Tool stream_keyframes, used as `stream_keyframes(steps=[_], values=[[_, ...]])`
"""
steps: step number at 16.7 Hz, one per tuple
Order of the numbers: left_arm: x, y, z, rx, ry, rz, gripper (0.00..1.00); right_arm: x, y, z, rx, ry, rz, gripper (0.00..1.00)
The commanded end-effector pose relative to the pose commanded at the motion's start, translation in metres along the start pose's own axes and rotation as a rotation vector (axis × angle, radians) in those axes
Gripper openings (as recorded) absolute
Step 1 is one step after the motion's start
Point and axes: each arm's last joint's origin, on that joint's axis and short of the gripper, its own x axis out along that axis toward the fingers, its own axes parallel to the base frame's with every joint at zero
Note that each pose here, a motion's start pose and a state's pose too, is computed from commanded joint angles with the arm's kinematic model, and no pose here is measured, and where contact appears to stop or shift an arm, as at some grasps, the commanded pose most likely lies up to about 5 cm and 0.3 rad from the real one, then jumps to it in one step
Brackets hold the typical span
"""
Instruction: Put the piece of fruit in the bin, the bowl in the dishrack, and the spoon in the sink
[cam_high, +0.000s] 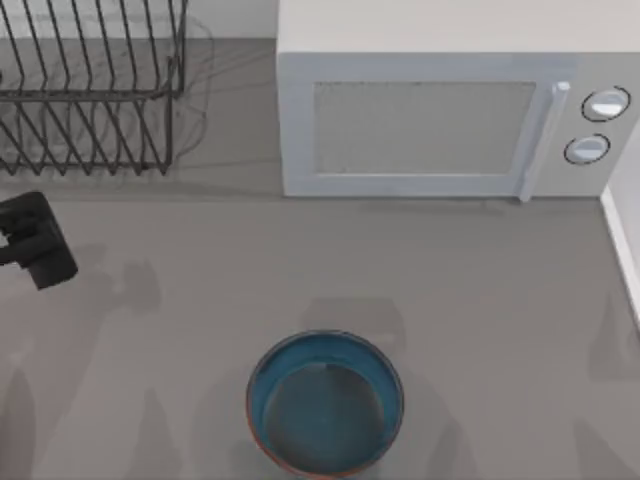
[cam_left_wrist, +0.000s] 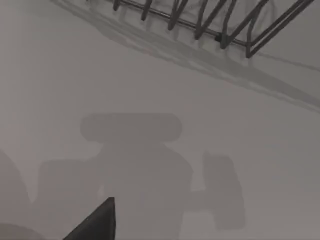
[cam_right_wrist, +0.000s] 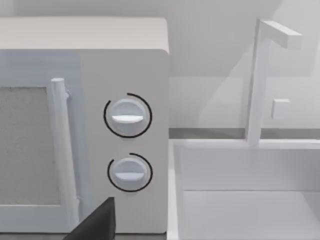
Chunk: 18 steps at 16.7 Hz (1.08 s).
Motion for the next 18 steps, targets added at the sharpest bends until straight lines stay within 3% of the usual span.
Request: stream_keyframes(steps=[5, 9, 13, 18], values=[[0.055, -0.067, 0.027, -0.045, 0.425, 0.137, 1.00, 0.000, 0.000, 0.000, 0.000, 0.000, 0.000, 1.00], [0.088, -0.139, 0.017, 0.012, 0.653, 0.224, 1.00, 0.000, 0.000, 0.000, 0.000, 0.000, 0.000, 1.00], [0.098, -0.214, -0.016, 0.120, 0.797, 0.260, 1.00, 0.000, 0.000, 0.000, 0.000, 0.000, 0.000, 1.00], [0.073, -0.283, -0.059, 0.250, 0.877, 0.215, 1.00, 0.000, 0.000, 0.000, 0.000, 0.000, 0.000, 1.00]])
